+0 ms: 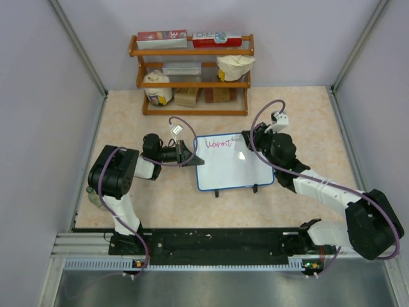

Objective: Write a sentence on the whiteboard

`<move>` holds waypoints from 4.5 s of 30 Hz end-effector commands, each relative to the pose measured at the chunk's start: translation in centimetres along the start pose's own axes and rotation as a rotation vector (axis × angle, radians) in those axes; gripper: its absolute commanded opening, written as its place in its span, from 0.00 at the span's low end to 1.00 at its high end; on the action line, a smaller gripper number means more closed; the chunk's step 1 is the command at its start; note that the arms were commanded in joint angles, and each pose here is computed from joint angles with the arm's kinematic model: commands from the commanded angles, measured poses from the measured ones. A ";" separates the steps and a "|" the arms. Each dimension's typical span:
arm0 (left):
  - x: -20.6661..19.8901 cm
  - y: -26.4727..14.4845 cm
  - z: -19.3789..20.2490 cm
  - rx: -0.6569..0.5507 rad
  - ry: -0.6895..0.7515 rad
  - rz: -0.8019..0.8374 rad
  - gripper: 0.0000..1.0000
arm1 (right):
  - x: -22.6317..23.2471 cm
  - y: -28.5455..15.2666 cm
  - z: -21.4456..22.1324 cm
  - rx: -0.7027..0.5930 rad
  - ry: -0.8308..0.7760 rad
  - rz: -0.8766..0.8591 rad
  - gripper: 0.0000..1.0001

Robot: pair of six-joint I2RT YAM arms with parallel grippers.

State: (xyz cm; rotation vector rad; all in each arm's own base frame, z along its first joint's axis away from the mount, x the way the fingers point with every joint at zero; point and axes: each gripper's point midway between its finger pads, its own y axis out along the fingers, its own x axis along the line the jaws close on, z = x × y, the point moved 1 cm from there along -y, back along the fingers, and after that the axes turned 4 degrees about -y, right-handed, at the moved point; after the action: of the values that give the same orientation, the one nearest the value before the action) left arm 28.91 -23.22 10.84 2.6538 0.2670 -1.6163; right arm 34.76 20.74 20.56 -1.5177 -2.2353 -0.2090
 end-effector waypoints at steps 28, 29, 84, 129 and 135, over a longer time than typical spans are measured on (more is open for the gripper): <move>-0.2 0.1 -0.6 -0.005 0.021 0.007 0.00 | -0.7 -0.5 -0.6 -0.019 0.008 0.031 0.00; -0.1 0.1 -0.5 -0.004 0.019 0.007 0.00 | -0.7 -0.5 -0.7 -0.022 0.007 0.033 0.00; -0.2 0.1 -0.5 -0.005 0.022 0.007 0.00 | -0.9 -2.3 -1.1 -0.042 0.026 0.011 0.00; -0.2 0.1 -0.6 -0.004 0.024 0.009 0.00 | -2.7 -2.0 -4.7 -0.130 0.008 0.074 0.00; -0.3 0.1 -0.5 -0.003 0.022 0.009 0.00 | -2.9 -1.8 -4.4 -0.120 0.005 0.084 0.00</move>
State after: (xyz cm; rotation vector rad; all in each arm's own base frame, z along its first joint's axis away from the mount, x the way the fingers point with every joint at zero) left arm 28.89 -23.22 10.87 2.6568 0.2639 -1.6122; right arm 34.11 16.20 20.90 -1.6336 -2.1650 -0.2520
